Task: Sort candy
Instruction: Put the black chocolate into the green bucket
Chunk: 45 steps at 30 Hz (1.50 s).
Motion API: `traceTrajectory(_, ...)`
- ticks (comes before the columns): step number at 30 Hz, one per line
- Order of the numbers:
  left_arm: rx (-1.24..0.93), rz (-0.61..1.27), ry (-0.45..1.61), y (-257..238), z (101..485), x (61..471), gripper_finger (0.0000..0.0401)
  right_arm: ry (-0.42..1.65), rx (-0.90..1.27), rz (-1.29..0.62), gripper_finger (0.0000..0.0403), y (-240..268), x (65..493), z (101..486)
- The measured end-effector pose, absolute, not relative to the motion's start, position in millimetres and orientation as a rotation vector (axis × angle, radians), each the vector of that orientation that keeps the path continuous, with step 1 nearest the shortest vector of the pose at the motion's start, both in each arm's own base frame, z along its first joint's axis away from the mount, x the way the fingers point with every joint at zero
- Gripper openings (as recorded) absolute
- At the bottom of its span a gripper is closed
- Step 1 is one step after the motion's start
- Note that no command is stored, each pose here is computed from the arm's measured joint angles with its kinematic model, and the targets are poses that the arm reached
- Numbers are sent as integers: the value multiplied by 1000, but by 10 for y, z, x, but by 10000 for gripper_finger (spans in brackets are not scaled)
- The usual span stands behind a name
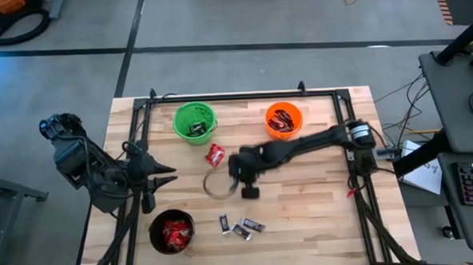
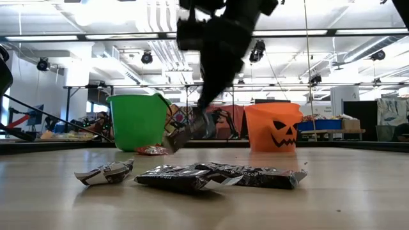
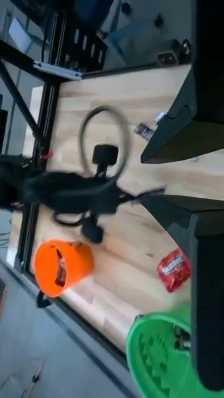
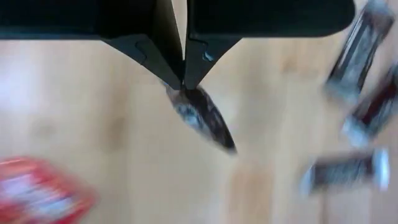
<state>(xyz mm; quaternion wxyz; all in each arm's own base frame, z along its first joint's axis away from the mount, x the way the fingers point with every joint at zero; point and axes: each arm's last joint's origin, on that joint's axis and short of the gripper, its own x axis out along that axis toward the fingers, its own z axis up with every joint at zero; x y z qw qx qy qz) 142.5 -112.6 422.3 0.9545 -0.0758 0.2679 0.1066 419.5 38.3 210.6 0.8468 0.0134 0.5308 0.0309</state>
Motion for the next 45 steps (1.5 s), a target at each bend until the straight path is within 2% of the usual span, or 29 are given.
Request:
traceTrajectory(4, -112, 273, 493, -1094, 4242, 1421, 76, 929, 121, -48, 8, -17, 4186, 2500)
traceTrajectory(8, -110, 284, 481, -1080, 4251, 1412, 76, 649, 229, -141, 8, -425, 4219, 2876)
traceTrajectory(11, -113, 285, 479, -1080, 4252, 1411, 76, 441, 300, -160, 8, -691, 4272, 3062)
traceTrajectory(14, -118, 285, 478, -1079, 4253, 1411, 76, 349, 360, -140, 8, -891, 4285, 3123)
traceTrajectory(18, -131, 289, 476, -1079, 4254, 1411, 76, 473, 330, -142, 9, -980, 4217, 3009)
traceTrajectory(23, -132, 292, 474, -1078, 4254, 1411, 76, 785, 46, -31, 13, -934, 4071, 2744)
traceTrajectory(28, -128, 303, 467, -1072, 4255, 1413, 76, 940, -177, 122, 52, -909, 4055, 2491)
traceTrajectory(38, -139, 320, 455, -1069, 4256, 1416, 76, 1109, -76, 160, 194, -931, 4184, 1894)
traceTrajectory(45, -155, 327, 452, -1066, 4256, 1418, 76, 1217, -35, 132, 236, -1033, 4190, 1567)
